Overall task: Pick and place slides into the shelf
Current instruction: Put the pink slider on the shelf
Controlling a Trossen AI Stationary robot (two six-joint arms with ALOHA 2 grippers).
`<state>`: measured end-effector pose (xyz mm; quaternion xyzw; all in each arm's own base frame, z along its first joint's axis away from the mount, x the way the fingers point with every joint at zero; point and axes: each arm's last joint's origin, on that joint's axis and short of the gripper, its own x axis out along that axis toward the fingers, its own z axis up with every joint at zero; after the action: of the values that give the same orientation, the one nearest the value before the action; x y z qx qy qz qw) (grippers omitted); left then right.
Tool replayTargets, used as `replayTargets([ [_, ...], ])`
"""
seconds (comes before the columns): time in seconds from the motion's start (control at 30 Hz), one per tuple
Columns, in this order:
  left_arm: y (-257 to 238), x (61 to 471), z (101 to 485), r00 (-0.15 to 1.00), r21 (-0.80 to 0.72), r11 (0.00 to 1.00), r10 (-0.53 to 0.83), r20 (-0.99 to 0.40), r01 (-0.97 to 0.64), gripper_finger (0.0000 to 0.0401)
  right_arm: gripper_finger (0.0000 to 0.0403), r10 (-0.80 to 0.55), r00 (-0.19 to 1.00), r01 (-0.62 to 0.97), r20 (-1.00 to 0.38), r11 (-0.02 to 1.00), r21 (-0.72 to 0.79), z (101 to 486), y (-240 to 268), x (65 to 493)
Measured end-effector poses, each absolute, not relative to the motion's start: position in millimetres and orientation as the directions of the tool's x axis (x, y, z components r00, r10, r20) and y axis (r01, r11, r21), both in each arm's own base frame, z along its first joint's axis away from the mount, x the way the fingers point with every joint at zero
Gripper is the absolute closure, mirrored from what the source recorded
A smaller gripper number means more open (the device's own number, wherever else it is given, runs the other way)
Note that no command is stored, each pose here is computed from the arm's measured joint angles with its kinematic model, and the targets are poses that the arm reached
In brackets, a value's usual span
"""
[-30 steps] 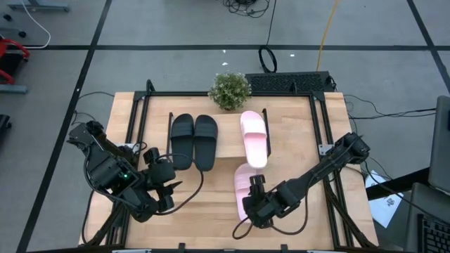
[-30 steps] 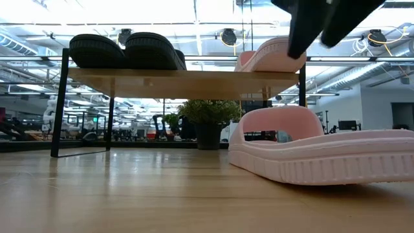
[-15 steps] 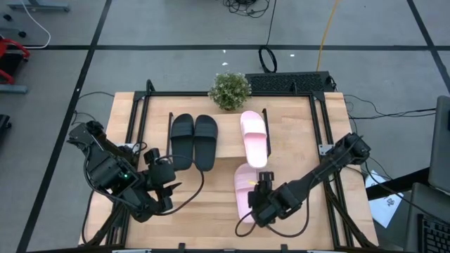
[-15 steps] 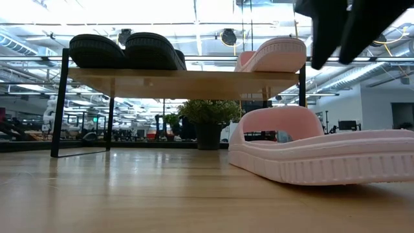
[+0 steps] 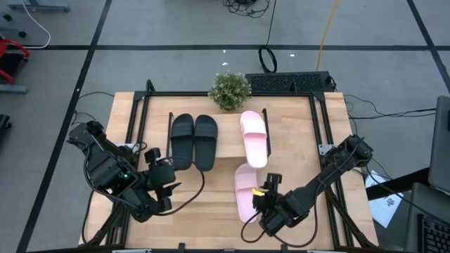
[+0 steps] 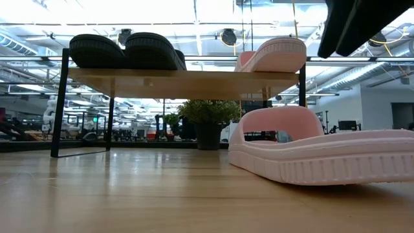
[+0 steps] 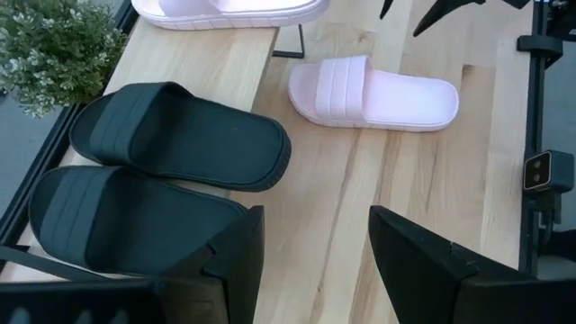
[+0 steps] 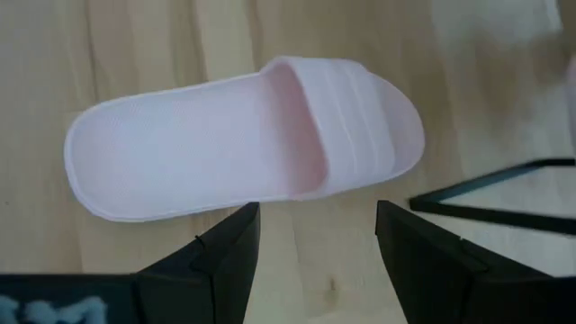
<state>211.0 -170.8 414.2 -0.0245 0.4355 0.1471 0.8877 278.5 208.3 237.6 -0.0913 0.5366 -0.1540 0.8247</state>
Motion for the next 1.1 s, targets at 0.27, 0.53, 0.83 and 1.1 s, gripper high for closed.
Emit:
replayTargets([
  [0.27, -171, 211, 414, 0.577, 0.092, 0.957, 0.241, -0.78, -0.274, 0.0203, 0.019, -0.377, 0.362, 0.217, -0.852, 0.923, -0.317, 221, 214, 264],
  [0.53, -171, 211, 414, 0.575, 0.103, 0.959, 0.243, -0.781, -0.265, 0.0203, 0.019, -0.384, 0.416, 0.273, -0.824, 0.917, -0.29, 192, 215, 258],
  [0.83, -171, 211, 414, 0.575, 0.103, 0.958, 0.243, -0.781, -0.266, 0.0203, 0.019, -0.432, 0.473, 0.356, -0.767, 0.891, -0.283, 175, 204, 262],
  [1.1, -171, 211, 414, 0.575, 0.102, 0.958, 0.243, -0.781, -0.267, 0.0203, 0.019, -0.451, 0.507, 0.385, -0.734, 0.881, -0.275, 176, 199, 271],
])
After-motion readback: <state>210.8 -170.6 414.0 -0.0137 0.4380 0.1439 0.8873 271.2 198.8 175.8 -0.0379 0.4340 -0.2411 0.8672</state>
